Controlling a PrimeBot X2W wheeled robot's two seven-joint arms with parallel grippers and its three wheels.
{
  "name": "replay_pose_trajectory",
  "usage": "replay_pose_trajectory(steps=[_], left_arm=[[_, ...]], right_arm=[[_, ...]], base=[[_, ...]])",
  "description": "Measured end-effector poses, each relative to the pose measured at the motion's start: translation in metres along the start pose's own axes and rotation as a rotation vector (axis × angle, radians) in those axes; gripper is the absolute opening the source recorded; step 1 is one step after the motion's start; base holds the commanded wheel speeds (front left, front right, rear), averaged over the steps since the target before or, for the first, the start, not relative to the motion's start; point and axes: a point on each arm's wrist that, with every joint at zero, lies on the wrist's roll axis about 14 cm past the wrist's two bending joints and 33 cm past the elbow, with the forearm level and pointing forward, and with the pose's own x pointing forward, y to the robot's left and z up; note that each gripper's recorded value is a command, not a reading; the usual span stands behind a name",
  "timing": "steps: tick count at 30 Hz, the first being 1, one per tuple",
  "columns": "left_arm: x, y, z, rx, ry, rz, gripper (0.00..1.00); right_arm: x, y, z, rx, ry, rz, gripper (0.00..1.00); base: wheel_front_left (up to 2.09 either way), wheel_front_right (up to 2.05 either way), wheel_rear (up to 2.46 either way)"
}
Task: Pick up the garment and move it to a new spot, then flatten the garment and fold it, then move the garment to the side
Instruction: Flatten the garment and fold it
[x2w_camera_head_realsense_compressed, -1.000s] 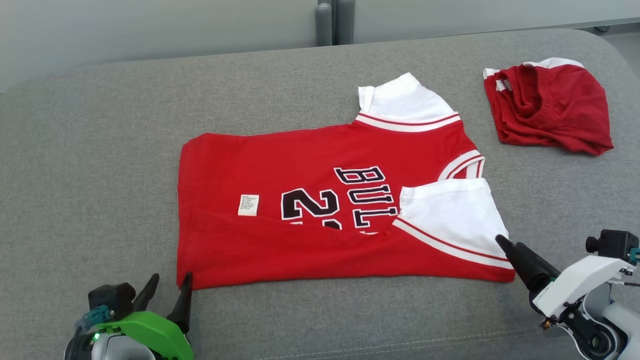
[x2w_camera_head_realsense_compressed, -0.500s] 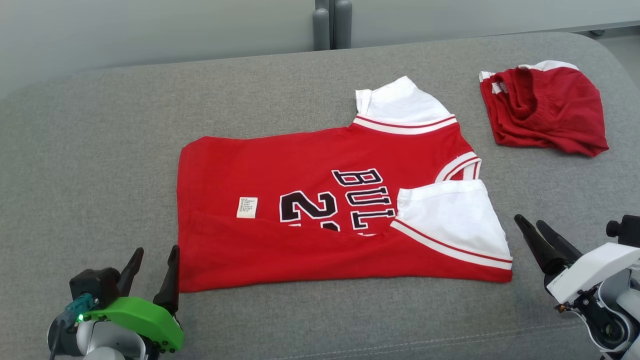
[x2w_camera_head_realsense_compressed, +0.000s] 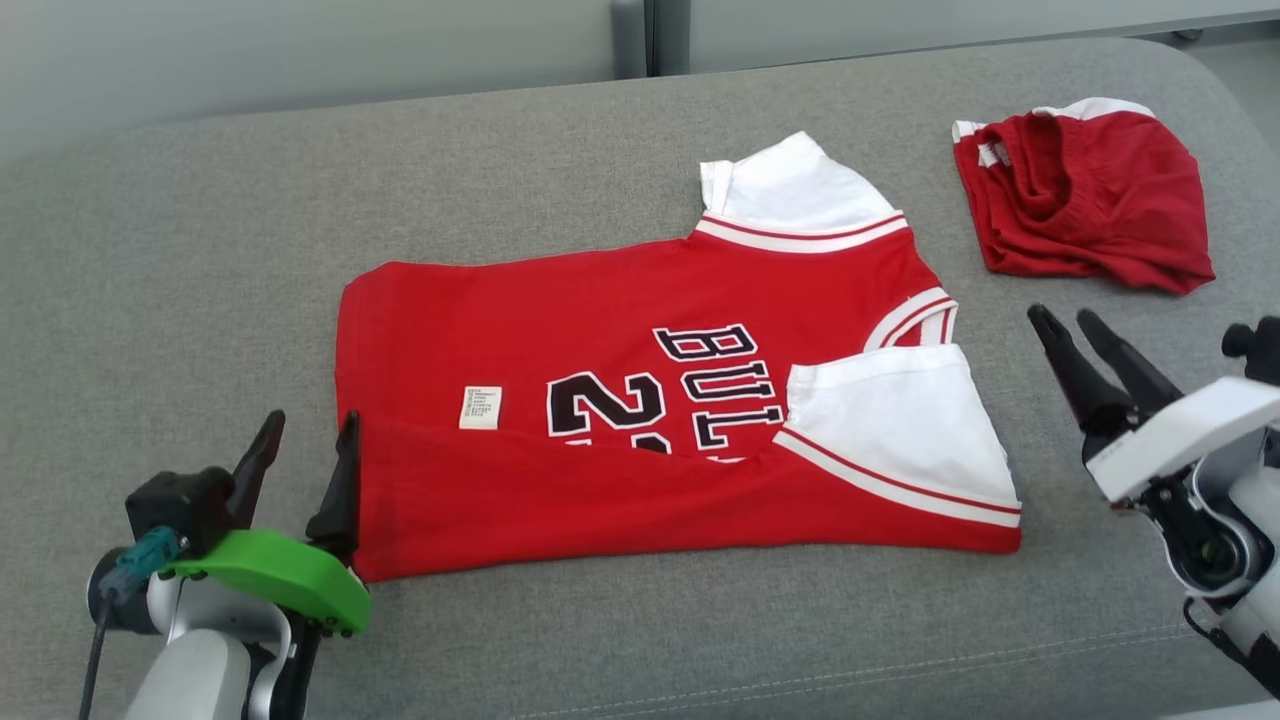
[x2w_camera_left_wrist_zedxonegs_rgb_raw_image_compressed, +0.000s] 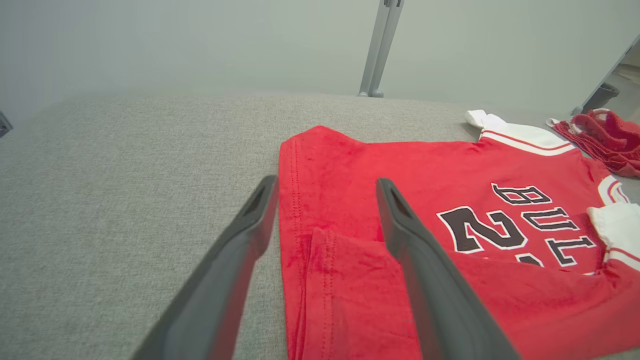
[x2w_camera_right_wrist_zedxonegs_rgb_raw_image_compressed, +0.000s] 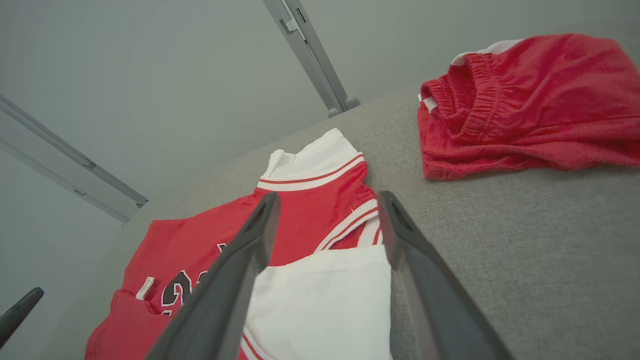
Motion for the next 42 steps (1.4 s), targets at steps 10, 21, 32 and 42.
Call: replay_pose_trajectory(steps=[10, 21, 32, 42], left_arm=[[0.042, -0.016, 0.019, 0.038, -0.022, -0.07, 1.0], [0.083, -0.014, 0.018, 0.056, 0.003, -0.089, 1.0], [0.114, -0.013, 0.004, 0.058, 0.025, -0.107, 1.0], [0.132, 0.009, -0.019, 0.064, 0.104, -0.061, 1.0]], right_arm=[[0.046, 0.013, 0.048, -0.143, -0.108, 0.037, 1.0], [0.1, 0.005, 0.053, -0.256, -0.066, 0.046, 1.0], [0.163, -0.008, 0.047, -0.304, 0.049, 0.045, 1.0], [0.214, -0.006, 0.023, -0.348, 0.176, 0.078, 1.0]], base=[[0.0, 0.0, 0.0], [0.0, 0.0, 0.0], [0.0, 0.0, 0.0], [0.0, 0.0, 0.0]])
